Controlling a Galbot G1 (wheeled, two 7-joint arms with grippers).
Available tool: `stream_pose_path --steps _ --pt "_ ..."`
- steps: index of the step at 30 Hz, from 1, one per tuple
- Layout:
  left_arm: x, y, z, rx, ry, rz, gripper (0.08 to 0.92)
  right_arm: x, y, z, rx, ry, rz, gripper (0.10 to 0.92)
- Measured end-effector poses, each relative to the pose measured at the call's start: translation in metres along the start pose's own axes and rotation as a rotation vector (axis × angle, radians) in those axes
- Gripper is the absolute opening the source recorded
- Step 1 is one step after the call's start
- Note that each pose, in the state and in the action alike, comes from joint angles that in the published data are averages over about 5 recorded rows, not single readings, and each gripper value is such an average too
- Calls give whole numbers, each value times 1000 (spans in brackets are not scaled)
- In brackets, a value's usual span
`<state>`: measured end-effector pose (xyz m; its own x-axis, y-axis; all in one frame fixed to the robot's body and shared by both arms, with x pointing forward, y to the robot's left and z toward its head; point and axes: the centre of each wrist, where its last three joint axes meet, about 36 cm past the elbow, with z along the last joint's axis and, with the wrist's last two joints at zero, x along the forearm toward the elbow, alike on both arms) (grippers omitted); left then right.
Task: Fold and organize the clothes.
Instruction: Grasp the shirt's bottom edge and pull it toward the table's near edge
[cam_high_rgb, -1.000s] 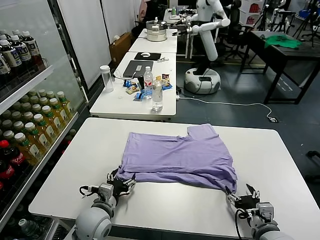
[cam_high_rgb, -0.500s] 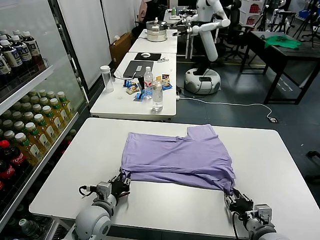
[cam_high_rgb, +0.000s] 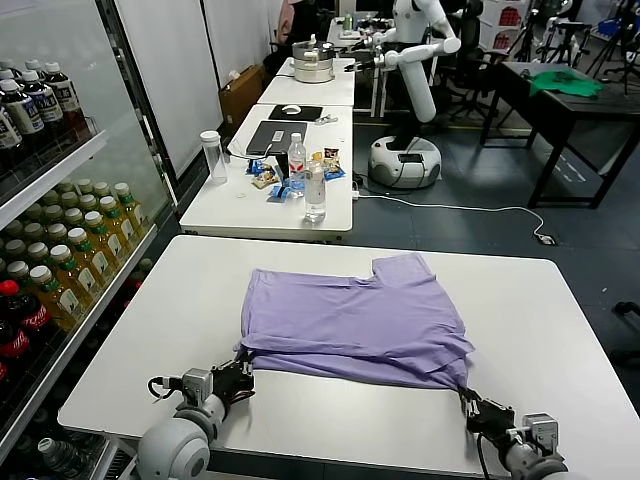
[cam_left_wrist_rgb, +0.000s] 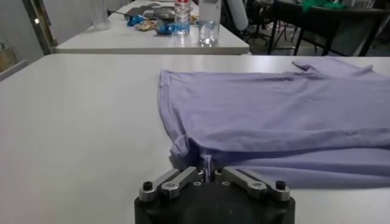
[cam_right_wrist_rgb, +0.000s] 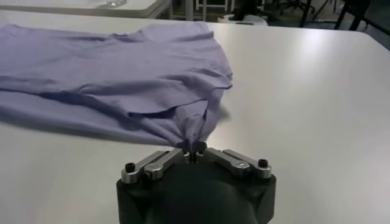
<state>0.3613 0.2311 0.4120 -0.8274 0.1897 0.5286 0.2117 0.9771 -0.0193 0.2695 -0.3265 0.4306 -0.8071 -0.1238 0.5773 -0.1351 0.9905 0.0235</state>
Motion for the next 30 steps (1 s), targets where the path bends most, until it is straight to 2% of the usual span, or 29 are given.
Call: stream_pose_path --steps 10,17,21,30 --pt "41 -13 15 -36 32 26 124 54 19 15 53 27 31 117" --pt "71 -19 21 -79 43 23 124 81 28 17 128 38 72 122" --pt "82 -21 21 -99 44 19 155 87 29 13 158 12 101 200" --pt "100 -18 7 -141 -4 1 406 84 24 -9 190 -114 150 459"
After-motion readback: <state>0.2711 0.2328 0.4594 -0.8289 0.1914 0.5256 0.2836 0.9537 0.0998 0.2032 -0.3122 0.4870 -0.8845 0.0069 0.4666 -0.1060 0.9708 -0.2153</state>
